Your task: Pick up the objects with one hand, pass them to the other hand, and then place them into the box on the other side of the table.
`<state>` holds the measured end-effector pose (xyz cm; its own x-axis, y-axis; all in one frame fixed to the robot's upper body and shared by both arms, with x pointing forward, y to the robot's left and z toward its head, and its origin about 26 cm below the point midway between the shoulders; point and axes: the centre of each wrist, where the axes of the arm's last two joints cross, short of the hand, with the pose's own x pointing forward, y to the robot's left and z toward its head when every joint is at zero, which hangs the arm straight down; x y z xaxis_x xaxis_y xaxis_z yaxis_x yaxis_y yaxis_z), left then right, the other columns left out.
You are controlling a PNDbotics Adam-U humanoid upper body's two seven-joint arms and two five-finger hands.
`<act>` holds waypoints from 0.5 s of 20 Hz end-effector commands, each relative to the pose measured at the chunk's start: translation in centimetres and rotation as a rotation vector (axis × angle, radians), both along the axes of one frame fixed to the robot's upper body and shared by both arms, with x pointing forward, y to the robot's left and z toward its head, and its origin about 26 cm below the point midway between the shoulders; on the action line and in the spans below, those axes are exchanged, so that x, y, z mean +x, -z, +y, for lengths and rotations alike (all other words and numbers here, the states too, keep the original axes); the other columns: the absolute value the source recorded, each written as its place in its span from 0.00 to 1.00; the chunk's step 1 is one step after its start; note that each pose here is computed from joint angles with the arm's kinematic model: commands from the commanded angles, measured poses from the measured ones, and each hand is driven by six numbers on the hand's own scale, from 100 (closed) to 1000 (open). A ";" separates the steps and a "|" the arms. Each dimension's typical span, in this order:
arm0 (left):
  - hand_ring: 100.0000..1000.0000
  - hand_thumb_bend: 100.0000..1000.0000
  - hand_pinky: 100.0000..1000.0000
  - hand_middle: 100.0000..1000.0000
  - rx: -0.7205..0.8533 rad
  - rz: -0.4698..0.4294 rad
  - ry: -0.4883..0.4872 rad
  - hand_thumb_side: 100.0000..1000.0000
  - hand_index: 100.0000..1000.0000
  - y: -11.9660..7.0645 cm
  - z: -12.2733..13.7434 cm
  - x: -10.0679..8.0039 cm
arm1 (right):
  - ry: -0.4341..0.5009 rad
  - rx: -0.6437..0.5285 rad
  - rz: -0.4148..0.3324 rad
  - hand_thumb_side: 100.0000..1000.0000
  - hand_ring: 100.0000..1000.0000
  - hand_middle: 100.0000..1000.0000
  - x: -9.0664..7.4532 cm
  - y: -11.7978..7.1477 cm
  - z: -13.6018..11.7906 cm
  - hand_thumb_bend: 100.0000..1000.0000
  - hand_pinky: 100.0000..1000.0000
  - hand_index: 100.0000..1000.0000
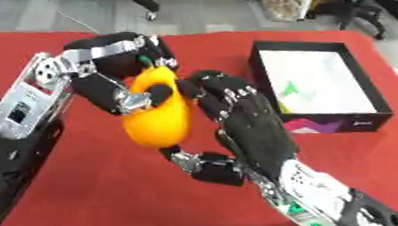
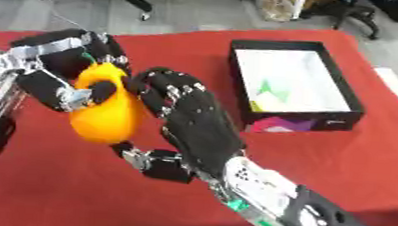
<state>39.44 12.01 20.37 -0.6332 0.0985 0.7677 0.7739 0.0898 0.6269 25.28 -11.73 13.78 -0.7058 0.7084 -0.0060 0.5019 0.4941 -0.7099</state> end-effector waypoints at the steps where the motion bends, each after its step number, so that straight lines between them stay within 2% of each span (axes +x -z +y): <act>1: 0.33 0.00 0.54 0.22 0.009 -0.025 0.015 0.20 0.32 -0.9 -0.8 -0.1 | 0.023 0.106 -0.034 0.22 0.64 0.52 -0.4 -0.6 0.3 0.11 0.35 0.73; 2: 0.33 0.00 0.54 0.22 0.011 -0.023 0.015 0.20 0.32 -0.8 -0.8 -0.1 | 0.031 0.143 -0.034 0.17 0.62 0.50 -0.5 -0.5 0.4 0.02 0.32 0.70; 4: 0.33 0.00 0.54 0.22 0.013 -0.021 0.013 0.21 0.33 -0.7 -0.9 0.0 | 0.039 0.211 -0.034 0.03 0.60 0.46 -0.6 -0.3 0.5 0.00 0.28 0.59; 5: 0.33 0.00 0.54 0.22 0.013 -0.021 0.011 0.21 0.33 -0.6 -0.8 0.0 | 0.039 0.238 -0.033 0.00 0.59 0.45 -0.7 -0.2 0.5 0.00 0.27 0.56; 8: 0.34 0.00 0.54 0.23 0.014 -0.021 -0.006 0.20 0.34 -0.5 -0.4 0.3 | 0.035 0.294 -0.036 0.00 0.59 0.43 -0.7 -0.1 0.5 0.00 0.27 0.41; 10: 0.36 0.00 0.55 0.26 0.016 -0.020 -0.025 0.20 0.37 -0.3 0.0 0.5 | 0.033 0.309 -0.039 0.00 0.59 0.43 -0.7 0.0 0.4 0.00 0.28 0.35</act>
